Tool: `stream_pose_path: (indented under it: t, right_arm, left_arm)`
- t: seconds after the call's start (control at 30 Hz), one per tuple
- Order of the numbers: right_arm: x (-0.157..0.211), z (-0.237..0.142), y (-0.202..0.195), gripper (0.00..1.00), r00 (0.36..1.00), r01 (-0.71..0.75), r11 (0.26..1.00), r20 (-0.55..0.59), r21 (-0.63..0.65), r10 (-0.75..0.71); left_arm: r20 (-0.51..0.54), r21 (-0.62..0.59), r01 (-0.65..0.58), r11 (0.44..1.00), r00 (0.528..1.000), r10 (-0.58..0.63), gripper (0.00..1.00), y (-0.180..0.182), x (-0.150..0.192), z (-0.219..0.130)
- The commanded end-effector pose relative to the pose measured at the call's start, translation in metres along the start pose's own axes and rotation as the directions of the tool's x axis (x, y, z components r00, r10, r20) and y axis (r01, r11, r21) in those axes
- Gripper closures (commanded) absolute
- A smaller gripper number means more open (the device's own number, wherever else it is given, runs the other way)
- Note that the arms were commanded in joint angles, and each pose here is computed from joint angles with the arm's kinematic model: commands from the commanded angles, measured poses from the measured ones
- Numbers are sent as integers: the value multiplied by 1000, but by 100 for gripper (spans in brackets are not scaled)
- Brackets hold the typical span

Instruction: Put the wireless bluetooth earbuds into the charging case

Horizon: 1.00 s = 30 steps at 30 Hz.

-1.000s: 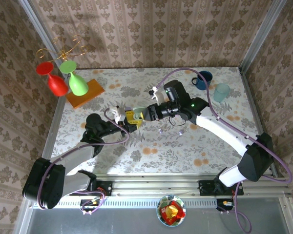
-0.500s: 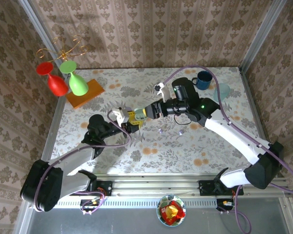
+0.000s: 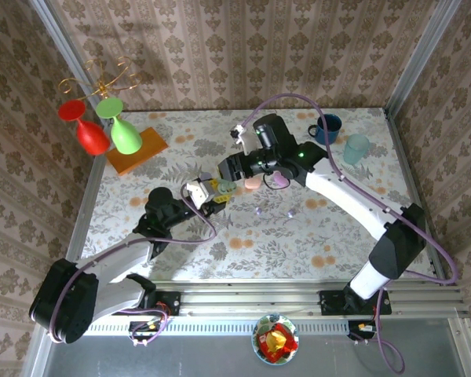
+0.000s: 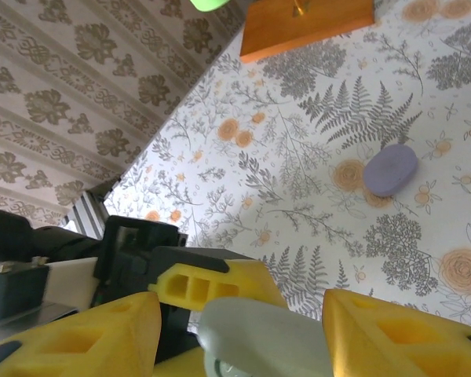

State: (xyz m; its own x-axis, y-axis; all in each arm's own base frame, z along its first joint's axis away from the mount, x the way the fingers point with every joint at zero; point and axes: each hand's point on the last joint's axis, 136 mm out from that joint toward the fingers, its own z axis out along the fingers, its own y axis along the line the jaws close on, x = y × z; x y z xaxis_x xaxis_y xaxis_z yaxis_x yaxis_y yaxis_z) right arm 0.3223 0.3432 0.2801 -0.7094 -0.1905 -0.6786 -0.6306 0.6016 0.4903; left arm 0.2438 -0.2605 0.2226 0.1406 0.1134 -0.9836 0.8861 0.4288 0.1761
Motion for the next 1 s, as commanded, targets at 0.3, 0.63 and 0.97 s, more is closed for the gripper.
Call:
stream_pose_path:
  t: [0.3,0.63,0.97]
  right_arm:
    - [3,-16,16,42,1000,-24,998,16,-49,25]
    - [-9,-37,10,38,983,-133,987,119,-87,143]
    - [-4,-46,10,26,914,-335,881,111,-333,390]
  left_arm:
    - [102,-53,-23,998,994,28,74,7,-21,-4]
    - [189,-50,16,999,982,-7,74,9,-36,-3]
    - [306,-57,55,997,951,-35,76,16,-59,-3]
